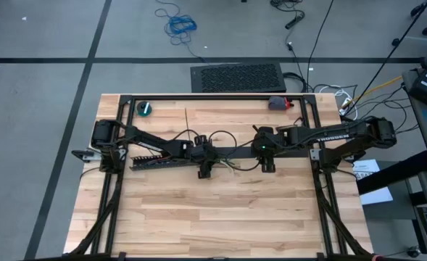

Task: Ziptie cables
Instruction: Put the cable duct cover on

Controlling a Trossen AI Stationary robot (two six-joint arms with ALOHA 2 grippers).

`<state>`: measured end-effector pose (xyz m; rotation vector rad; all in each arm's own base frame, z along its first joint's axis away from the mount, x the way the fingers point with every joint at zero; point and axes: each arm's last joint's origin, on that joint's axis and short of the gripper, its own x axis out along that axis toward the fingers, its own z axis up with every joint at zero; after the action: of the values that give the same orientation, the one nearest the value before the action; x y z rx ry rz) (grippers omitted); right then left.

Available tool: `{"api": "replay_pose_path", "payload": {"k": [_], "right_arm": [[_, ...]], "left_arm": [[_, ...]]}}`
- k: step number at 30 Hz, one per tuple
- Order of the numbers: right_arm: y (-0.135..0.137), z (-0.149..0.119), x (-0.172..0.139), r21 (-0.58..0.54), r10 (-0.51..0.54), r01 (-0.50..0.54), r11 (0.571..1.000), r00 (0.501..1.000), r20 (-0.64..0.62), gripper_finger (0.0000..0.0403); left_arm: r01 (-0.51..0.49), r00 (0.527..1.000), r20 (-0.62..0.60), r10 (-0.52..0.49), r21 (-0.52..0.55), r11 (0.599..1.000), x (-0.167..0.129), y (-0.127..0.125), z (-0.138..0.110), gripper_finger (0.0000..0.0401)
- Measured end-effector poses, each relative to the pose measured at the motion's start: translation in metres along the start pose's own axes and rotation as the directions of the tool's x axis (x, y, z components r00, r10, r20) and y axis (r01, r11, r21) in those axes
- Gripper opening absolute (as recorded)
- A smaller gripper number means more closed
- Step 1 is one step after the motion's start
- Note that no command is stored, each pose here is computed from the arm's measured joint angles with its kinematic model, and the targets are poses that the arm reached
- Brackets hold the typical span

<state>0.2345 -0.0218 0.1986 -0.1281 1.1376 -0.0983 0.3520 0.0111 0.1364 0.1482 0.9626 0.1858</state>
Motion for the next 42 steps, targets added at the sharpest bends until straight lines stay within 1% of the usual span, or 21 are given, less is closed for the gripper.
{"api": "replay_pose_path", "payload": {"k": [9,16,22,28,32,36,42], "right_arm": [[0.000,0.003,0.002,-0.008,0.007,-0.007,1.000,1.000,0.023,0.0211],[0.003,0.004,0.023,-0.038,0.016,-0.017,0.999,0.999,-0.041,0.0211],[0.001,0.004,0.037,-0.054,0.012,-0.016,0.998,0.997,-0.071,0.0211],[-0.011,0.003,0.037,-0.061,0.016,-0.020,0.998,0.998,-0.059,0.0211],[-0.018,0.002,0.038,-0.026,0.081,-0.083,0.996,0.995,-0.049,0.0211],[-0.018,0.001,0.041,-0.015,0.099,-0.100,0.995,0.994,-0.057,0.0211],[-0.015,0.003,0.023,-0.017,0.082,-0.082,0.997,0.997,-0.002,0.0211]], "left_arm": [[-0.005,1.000,-0.012,0.005,-0.004,1.000,-0.002,-0.007,-0.001,0.0250],[-0.010,1.000,-0.014,0.010,-0.001,1.000,-0.002,-0.007,-0.001,0.0247],[0.003,1.000,-0.021,-0.003,0.000,1.000,-0.002,-0.008,-0.002,0.0247],[0.025,0.999,-0.021,-0.025,0.000,1.000,-0.002,-0.008,-0.002,0.0246],[0.029,0.999,-0.021,-0.029,-0.001,1.000,-0.002,-0.008,-0.002,0.0246],[0.026,0.999,-0.019,-0.026,-0.010,1.000,-0.003,-0.009,-0.002,0.0246],[0.026,0.999,-0.019,-0.027,-0.014,1.000,-0.003,-0.010,-0.002,0.0246]]}}
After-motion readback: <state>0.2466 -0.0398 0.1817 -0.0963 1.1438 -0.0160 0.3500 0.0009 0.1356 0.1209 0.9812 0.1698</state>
